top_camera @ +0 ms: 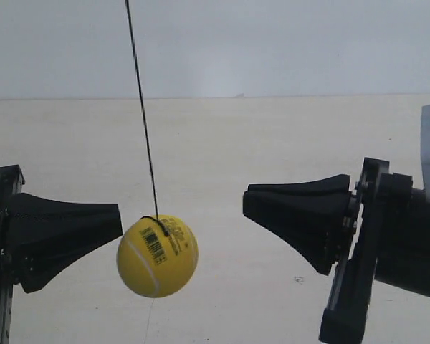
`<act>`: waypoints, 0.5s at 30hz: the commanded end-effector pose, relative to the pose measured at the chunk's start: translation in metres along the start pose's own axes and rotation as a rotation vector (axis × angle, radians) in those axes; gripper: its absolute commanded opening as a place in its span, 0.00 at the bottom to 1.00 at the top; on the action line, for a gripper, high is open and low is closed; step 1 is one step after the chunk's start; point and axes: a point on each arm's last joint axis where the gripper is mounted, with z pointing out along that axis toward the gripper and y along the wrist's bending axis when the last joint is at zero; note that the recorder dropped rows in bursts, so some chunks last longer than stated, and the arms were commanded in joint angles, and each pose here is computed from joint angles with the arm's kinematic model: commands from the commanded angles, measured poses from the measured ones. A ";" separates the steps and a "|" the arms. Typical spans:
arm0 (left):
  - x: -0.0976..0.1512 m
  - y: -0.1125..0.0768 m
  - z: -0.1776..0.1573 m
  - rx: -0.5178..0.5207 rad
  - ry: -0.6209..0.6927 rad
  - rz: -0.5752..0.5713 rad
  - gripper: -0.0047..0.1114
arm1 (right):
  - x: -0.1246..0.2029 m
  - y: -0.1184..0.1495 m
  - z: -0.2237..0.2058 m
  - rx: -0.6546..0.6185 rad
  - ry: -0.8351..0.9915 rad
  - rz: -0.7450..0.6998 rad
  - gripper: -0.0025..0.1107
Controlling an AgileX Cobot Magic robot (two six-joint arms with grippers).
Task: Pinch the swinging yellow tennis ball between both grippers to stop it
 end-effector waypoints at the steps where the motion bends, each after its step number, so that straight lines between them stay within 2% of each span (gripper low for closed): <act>1: -0.001 -0.001 0.001 0.024 0.000 -0.004 0.08 | -0.001 0.000 0.001 -0.006 0.003 0.014 0.02; 10: 0.001 -0.008 0.003 0.079 0.028 -0.010 0.08 | 0.005 0.009 0.000 -0.103 0.073 0.016 0.02; 15: -0.001 -0.016 0.009 0.121 0.007 -0.004 0.08 | 0.005 0.010 0.000 -0.109 0.068 0.022 0.02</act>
